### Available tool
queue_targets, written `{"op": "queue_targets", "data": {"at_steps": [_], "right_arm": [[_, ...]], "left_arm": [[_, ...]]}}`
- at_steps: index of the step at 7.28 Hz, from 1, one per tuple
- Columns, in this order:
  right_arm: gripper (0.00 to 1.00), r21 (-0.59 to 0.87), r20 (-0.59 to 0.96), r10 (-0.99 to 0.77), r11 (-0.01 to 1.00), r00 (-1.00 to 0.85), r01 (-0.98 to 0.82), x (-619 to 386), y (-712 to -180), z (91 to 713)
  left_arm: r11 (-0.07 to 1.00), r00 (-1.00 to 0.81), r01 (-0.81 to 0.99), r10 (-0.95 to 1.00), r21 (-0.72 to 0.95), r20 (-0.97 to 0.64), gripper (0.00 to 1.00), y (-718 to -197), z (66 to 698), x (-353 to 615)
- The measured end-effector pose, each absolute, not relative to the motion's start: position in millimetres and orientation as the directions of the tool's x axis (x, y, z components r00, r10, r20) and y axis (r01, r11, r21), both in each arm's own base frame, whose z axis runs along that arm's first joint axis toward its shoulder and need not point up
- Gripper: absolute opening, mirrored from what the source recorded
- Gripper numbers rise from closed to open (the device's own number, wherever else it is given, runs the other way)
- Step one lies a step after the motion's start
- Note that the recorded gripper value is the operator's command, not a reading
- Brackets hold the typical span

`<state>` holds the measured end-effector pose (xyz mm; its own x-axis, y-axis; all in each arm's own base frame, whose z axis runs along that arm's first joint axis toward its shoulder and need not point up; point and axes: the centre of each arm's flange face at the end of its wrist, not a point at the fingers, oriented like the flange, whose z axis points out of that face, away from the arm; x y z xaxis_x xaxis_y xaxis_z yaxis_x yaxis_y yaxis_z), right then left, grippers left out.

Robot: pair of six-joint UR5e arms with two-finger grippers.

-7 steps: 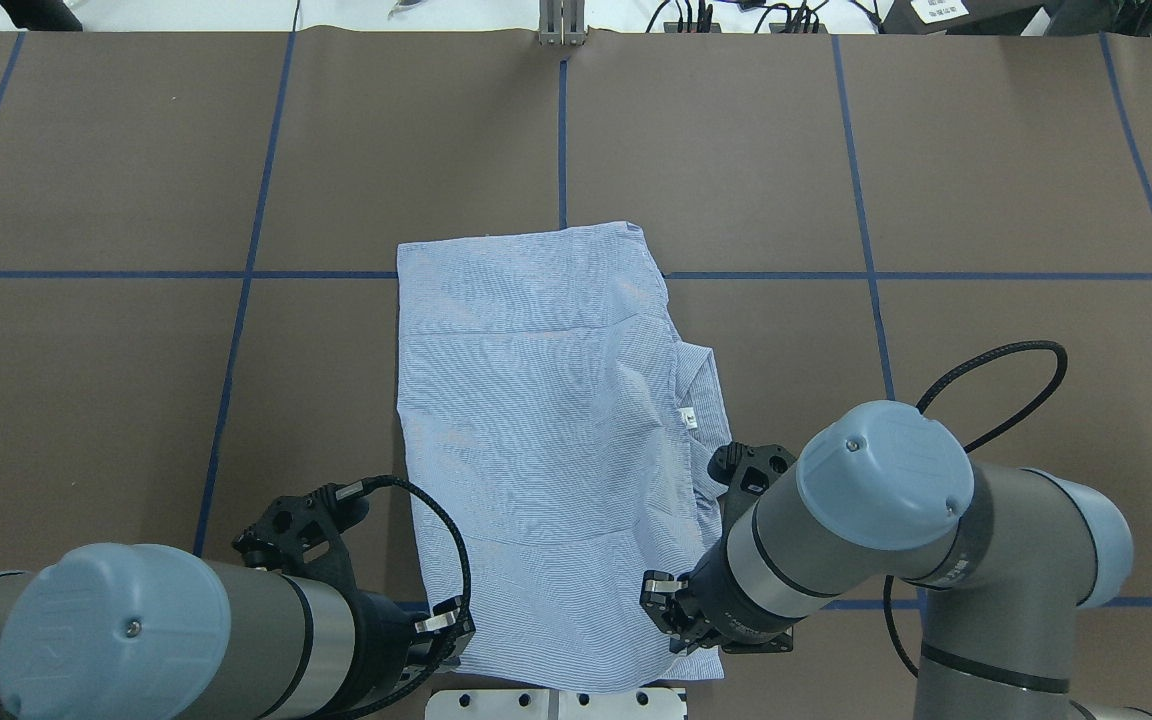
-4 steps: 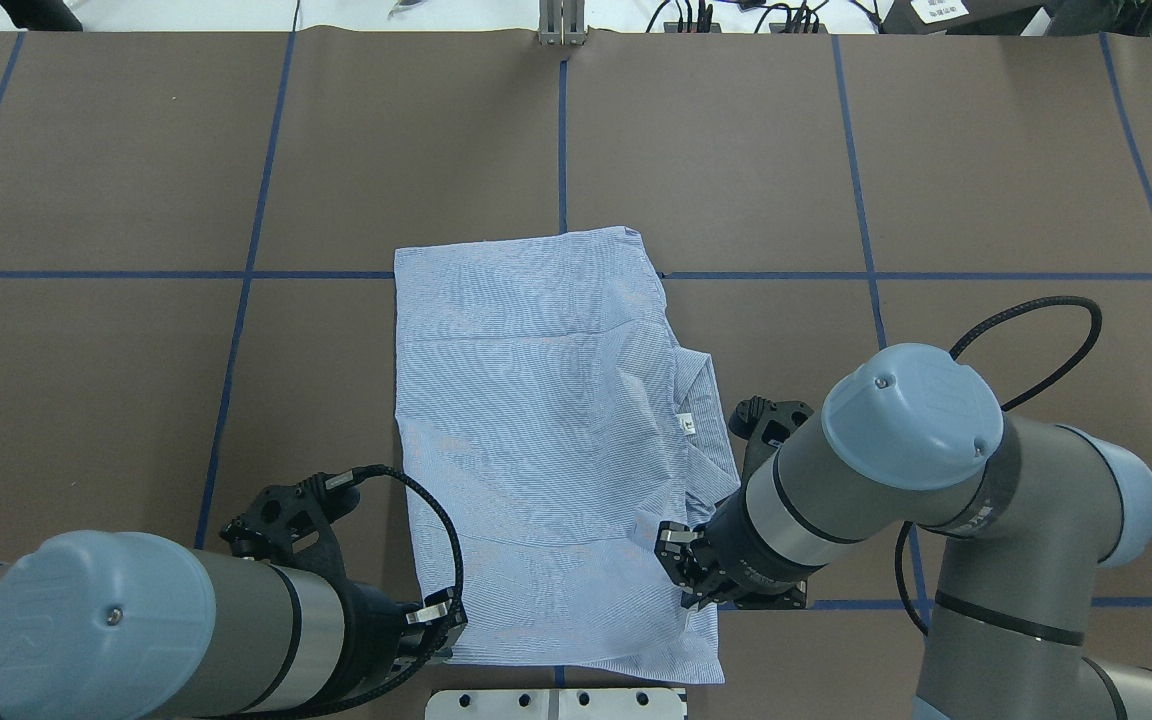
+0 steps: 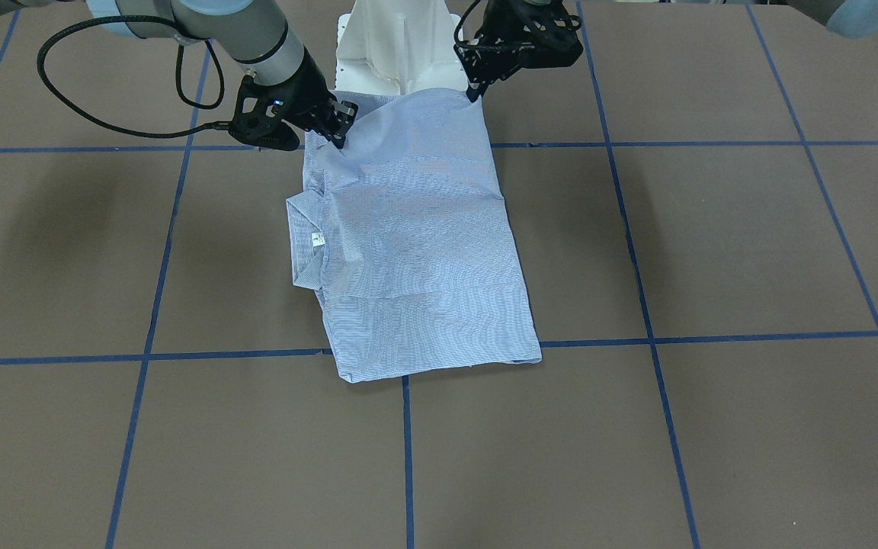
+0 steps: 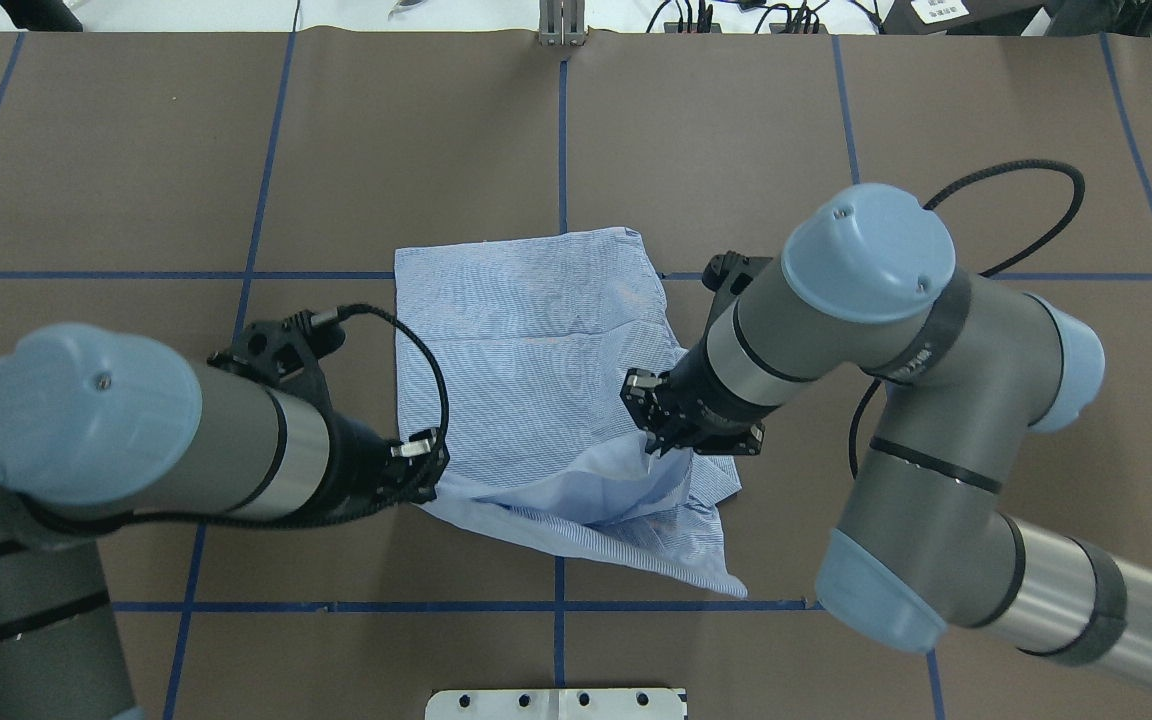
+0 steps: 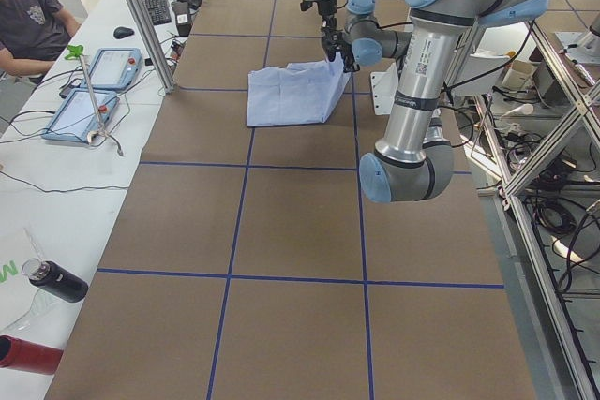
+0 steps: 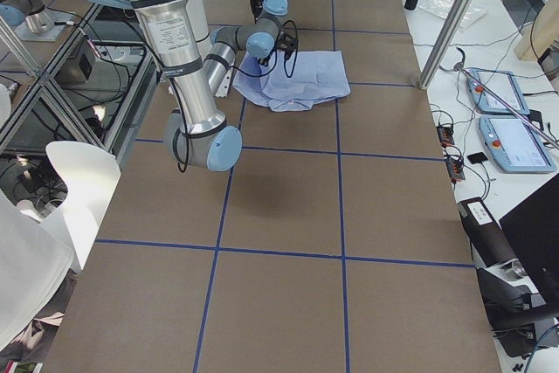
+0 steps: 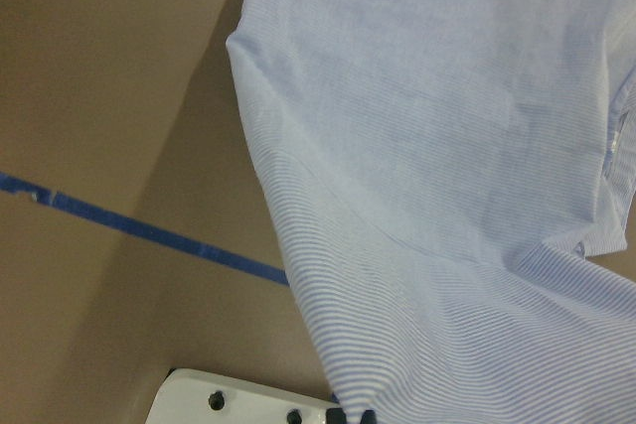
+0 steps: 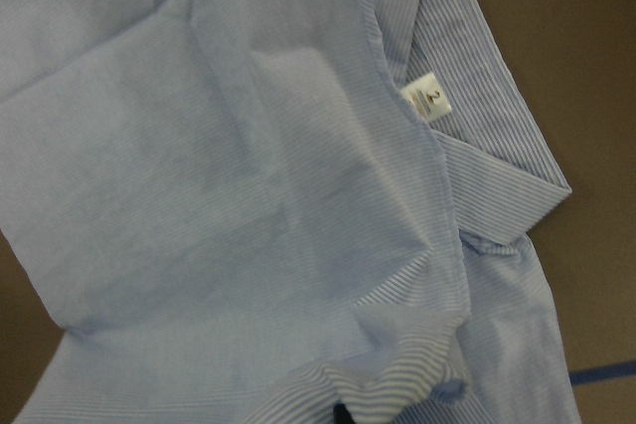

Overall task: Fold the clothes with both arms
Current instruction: 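Lift the near edge with both grippers and fold it toward the far edge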

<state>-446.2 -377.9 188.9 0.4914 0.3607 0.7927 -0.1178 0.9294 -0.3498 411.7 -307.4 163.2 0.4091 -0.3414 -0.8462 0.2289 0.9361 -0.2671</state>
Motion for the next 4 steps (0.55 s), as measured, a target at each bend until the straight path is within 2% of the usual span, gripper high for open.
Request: {"op": "queue_targets", "data": {"at_steps": [4], "right_arm": [[0.0, -0.273, 0.755, 0.343, 0.939, 0.559, -0.208, -478.6, -506.3, 199.0]], "left_arm": [[0.94, 0.464, 0.31, -0.282, -0.144, -0.84, 0.0, -436.2, 203.9, 420.0]]}}
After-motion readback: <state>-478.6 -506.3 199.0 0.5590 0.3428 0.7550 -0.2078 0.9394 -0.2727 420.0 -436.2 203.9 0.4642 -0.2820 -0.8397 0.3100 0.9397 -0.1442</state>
